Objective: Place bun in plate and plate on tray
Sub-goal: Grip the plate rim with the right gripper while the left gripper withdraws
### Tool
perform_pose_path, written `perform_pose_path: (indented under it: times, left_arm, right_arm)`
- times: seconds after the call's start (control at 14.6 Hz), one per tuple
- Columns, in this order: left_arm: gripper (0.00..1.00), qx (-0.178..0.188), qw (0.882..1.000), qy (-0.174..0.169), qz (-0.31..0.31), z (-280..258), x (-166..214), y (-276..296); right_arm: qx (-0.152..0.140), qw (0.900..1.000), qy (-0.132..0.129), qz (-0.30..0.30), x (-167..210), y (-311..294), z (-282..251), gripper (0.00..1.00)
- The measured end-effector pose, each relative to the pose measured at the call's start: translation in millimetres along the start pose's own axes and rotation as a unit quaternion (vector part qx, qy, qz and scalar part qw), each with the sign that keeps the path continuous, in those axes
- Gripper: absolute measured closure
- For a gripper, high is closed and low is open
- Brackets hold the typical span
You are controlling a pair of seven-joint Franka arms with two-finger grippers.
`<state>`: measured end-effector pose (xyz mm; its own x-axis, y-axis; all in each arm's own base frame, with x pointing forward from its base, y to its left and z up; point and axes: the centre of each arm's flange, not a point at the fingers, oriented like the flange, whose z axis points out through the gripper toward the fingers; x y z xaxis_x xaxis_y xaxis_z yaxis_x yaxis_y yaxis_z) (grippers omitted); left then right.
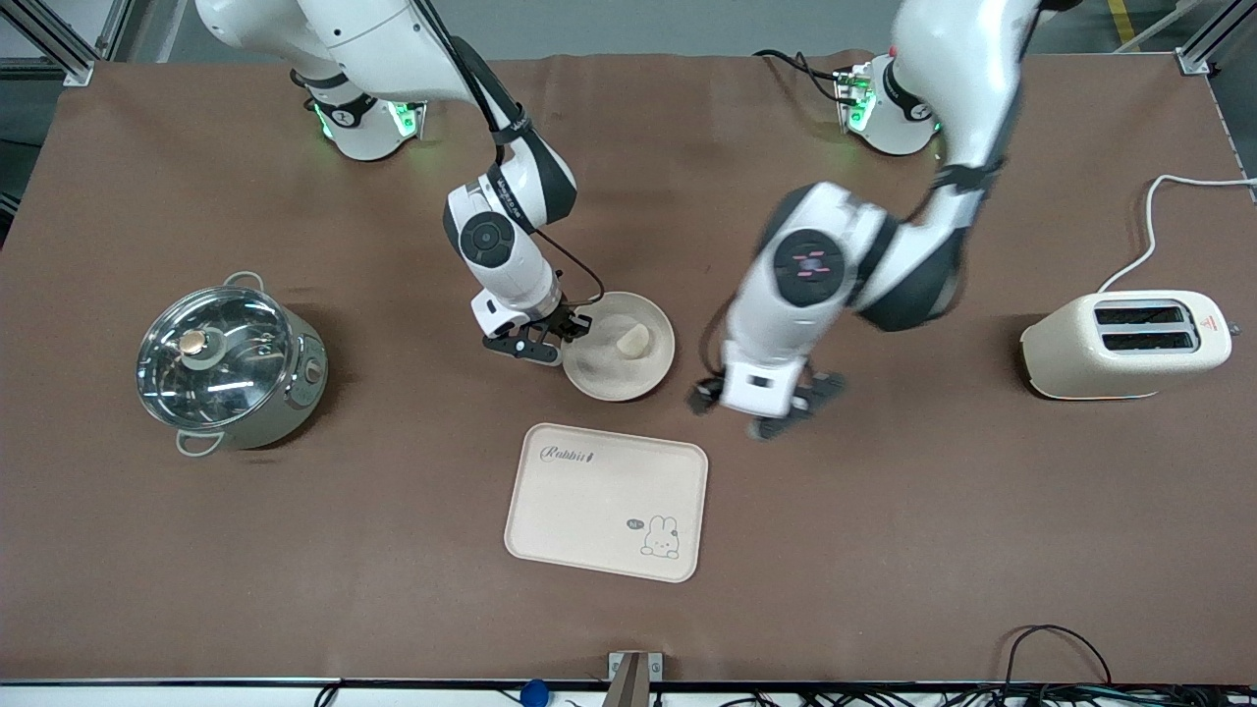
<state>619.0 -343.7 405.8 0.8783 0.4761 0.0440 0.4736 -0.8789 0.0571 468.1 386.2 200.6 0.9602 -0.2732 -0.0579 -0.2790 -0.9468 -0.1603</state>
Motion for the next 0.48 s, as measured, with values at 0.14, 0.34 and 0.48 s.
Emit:
perform_pose_path:
  times: [0.14, 0.34, 0.48]
  left_arm:
    - [0.00, 0.027, 0.998, 0.030, 0.049, -36, 36, -36]
    - [0.00, 0.038, 0.993, 0.043, 0.104, -82, 73, -82]
    - [0.00, 0.042, 0.991, 0.046, 0.116, -110, 88, -108]
  right_arm:
    - [0.016, 1.000, 0.012, 0.001, 8, -8, -20, 0.94]
    - [0.028, 0.999, 0.013, 0.009, 23, -13, -56, 0.94]
    - [0.035, 0.999, 0.009, 0.012, 33, -22, -83, 0.94]
